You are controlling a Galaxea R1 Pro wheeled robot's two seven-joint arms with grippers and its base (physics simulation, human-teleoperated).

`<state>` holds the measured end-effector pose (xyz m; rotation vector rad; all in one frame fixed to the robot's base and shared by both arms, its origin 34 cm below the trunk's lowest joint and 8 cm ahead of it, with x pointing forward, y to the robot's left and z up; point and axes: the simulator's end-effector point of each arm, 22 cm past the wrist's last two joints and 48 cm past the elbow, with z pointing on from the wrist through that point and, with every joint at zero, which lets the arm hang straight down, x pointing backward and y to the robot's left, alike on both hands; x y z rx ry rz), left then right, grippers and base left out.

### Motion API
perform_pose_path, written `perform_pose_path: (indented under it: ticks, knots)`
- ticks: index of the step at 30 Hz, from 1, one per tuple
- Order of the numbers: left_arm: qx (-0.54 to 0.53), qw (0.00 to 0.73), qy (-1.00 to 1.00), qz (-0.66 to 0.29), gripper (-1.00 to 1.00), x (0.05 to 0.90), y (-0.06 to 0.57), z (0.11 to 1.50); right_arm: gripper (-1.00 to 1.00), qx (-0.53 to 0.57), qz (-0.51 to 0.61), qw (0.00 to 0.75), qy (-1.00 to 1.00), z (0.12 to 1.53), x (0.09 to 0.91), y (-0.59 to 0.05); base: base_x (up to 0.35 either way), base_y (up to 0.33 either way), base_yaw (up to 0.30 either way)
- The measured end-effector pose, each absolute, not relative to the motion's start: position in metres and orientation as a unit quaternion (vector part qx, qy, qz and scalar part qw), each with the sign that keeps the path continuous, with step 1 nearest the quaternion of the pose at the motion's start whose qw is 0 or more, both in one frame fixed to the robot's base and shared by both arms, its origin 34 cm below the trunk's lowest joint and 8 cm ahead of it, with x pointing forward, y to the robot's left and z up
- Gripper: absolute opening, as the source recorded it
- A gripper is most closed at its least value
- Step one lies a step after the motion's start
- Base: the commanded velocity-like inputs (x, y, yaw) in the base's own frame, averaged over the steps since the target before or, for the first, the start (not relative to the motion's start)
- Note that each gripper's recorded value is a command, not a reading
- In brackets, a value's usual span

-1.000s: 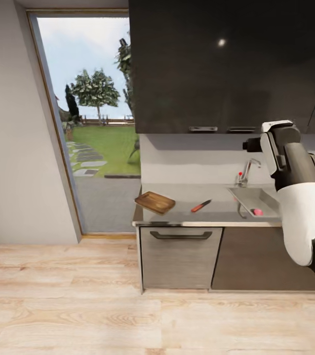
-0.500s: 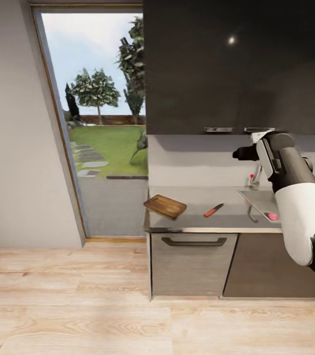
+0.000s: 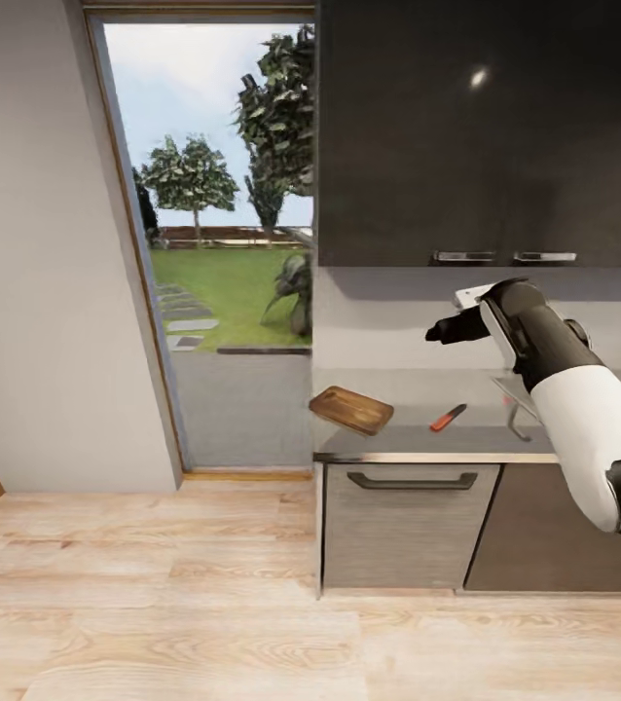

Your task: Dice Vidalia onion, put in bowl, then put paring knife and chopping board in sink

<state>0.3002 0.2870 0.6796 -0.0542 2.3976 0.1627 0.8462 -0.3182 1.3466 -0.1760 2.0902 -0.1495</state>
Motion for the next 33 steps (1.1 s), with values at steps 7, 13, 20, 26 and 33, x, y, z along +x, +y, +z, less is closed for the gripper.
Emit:
perform_pose_path:
  ticks: [7, 13, 20, 26, 33]
  knots:
    - [-0.021, 0.361, 0.93, 0.063, 1.0, 0.3, 0.287, 0.68, 1.0, -0.077, -0.054, 0.481, 0.872, 1.33, 0.847, -0.318, 0.231, 0.207, 0.0]
    - [-0.021, 0.361, 0.93, 0.064, 1.0, 0.301, 0.288, 0.68, 1.0, -0.102, -0.045, 0.474, 0.874, 1.312, 0.85, -0.308, 0.252, 0.19, 0.0]
    - [-0.021, 0.36, 0.931, 0.064, 1.0, 0.3, 0.288, 0.679, 1.0, -0.131, -0.038, 0.467, 0.874, 1.292, 0.854, -0.301, 0.295, 0.088, 0.0]
    - [-0.021, 0.36, 0.931, 0.064, 1.0, 0.3, 0.288, 0.679, 1.0, -0.132, -0.037, 0.466, 0.874, 1.29, 0.854, -0.3, 0.313, 0.007, 0.0]
    - [-0.021, 0.36, 0.93, 0.064, 1.0, 0.3, 0.288, 0.68, 1.0, -0.132, -0.036, 0.463, 0.876, 1.286, 0.854, -0.301, 0.316, 0.0, 0.0]
